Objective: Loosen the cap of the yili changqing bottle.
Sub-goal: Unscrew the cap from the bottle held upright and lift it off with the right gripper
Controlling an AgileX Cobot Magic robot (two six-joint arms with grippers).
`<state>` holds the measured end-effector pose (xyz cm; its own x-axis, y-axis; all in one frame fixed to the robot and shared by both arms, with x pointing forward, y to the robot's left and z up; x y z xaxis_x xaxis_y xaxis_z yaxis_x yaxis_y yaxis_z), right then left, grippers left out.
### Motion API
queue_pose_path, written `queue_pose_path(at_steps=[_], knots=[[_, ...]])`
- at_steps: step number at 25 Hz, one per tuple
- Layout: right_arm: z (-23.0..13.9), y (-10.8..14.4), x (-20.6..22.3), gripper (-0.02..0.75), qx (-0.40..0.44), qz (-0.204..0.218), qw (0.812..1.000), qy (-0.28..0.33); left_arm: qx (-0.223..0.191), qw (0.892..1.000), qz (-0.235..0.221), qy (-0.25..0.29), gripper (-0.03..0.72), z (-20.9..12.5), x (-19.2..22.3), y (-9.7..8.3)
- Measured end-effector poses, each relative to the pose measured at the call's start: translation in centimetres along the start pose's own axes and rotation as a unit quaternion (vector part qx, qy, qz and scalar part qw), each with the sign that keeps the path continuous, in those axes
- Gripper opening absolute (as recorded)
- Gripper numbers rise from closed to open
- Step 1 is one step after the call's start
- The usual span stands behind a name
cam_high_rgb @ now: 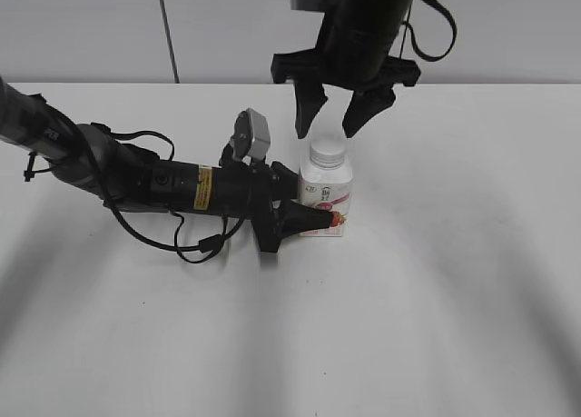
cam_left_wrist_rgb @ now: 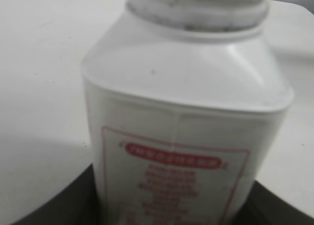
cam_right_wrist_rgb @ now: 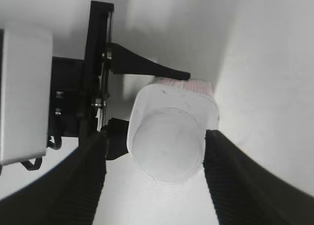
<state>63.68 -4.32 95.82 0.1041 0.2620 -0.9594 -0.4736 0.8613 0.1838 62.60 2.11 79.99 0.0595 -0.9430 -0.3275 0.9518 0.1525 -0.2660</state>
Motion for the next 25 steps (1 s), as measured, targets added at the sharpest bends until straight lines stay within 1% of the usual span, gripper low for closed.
queue_pose_path(at_steps=[5,15,25], knots=[[-0.2,0.0,1.4,0.493,0.006,0.008,1.0,0.015,0.0,1.0,0.0,0.0,0.384,0.0,0.0,0.0],[-0.3,-0.1,1.5,0.493,0.008,0.006,1.0,0.018,0.0,1.0,0.0,0.0,0.384,0.0,0.0,0.0],[-0.6,-0.4,1.9,0.493,0.039,-0.003,0.999,0.025,0.0,1.0,0.0,0.0,0.384,0.0,0.0,0.0]])
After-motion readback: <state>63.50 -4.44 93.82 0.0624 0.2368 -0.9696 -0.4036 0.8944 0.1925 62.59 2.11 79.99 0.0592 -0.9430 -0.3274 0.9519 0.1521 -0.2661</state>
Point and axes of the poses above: a point on each arm's last joint axis where the gripper is mounted, x pointing out along that axis toward the gripper, y along the wrist's bending axis when the last joint is at zero, z = x × y, the point moved 6 cm from there along x, pointing out along that axis toward the gripper, and after that the axes turned 11 degrees about -x, right-handed, at the moved point
